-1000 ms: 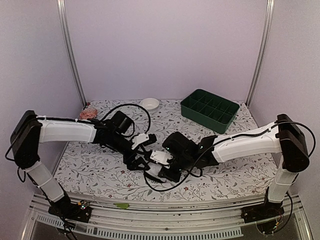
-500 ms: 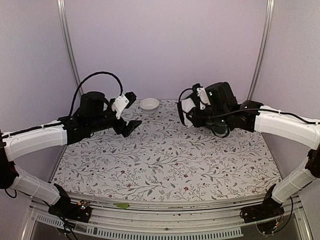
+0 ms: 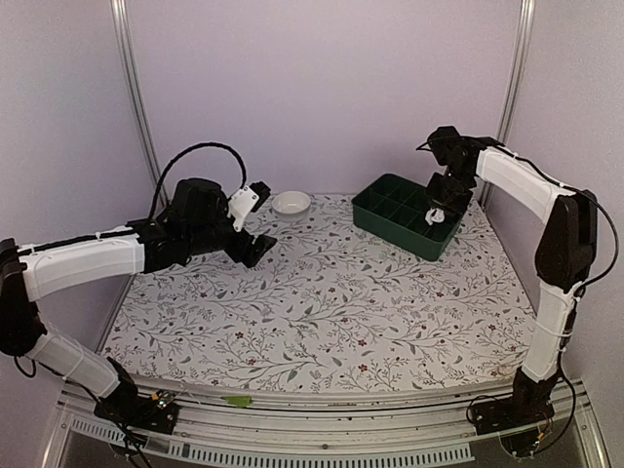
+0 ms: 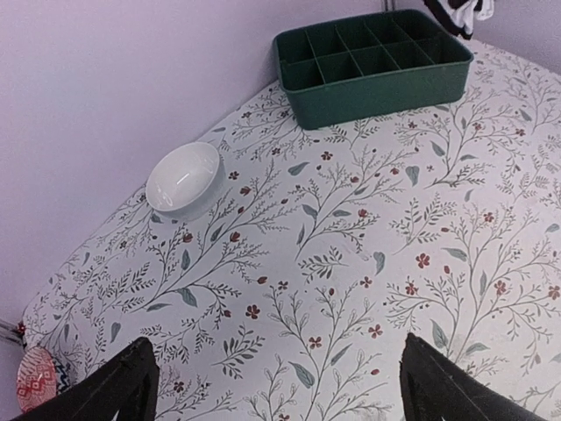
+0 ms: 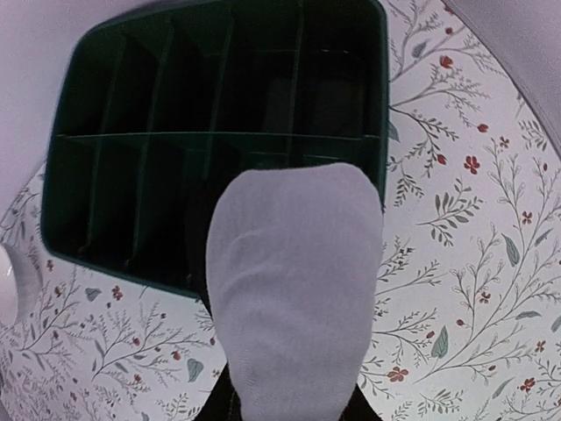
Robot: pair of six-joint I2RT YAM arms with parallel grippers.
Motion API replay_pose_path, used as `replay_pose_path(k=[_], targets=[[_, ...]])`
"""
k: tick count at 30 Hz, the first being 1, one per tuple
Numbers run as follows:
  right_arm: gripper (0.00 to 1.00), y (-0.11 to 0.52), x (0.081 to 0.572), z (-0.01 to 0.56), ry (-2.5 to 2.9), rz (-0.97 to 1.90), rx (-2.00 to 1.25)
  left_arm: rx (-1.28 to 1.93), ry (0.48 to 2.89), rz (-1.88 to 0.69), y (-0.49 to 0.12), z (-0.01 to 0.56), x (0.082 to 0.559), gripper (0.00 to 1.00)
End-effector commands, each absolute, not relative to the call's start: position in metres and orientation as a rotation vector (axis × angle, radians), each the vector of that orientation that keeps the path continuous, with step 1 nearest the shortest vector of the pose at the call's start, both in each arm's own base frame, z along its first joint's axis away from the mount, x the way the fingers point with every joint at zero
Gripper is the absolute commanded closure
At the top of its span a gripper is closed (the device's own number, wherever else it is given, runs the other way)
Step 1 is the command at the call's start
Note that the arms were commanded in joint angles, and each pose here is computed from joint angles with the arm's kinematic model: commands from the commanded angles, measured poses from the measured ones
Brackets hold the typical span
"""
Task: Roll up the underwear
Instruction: Place the underwear in the storage box.
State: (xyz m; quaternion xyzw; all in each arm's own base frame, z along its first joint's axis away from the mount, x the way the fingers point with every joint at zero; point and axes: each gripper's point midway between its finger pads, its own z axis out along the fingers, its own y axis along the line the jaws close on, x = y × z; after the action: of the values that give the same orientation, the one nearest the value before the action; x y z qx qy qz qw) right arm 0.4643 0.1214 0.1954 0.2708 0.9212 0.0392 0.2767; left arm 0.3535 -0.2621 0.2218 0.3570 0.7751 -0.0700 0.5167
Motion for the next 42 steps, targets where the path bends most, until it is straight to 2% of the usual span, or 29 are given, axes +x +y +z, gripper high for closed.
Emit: replay_pose_path(k=[1,9,21,27,35,42], targets=[[1.0,0.093,0.45,0.156,2.553,-0.069,0.988,0.817,1.881,-0.164,-0.251,0.218,0.349,0.04],[1.0,0.06,0.476,0.13,2.476,-0.109,1.154,0.827,1.893,-0.134,-0.244,0.211,0.345,0.04],[1.0,0.063,0.493,0.094,2.542,-0.159,1.146,0.88,1.92,-0.093,-0.24,0.191,0.342,0.04],[1.0,0.075,0.506,0.082,2.592,-0.167,0.97,0.889,1.924,-0.105,-0.243,0.187,0.342,0.04],[1.0,0.079,0.495,0.051,2.682,-0.285,0.896,0.899,1.933,-0.103,-0.246,0.182,0.346,0.04],[1.0,0.09,0.496,0.031,2.727,-0.235,0.881,0.9,1.938,-0.114,-0.251,0.179,0.348,0.04]])
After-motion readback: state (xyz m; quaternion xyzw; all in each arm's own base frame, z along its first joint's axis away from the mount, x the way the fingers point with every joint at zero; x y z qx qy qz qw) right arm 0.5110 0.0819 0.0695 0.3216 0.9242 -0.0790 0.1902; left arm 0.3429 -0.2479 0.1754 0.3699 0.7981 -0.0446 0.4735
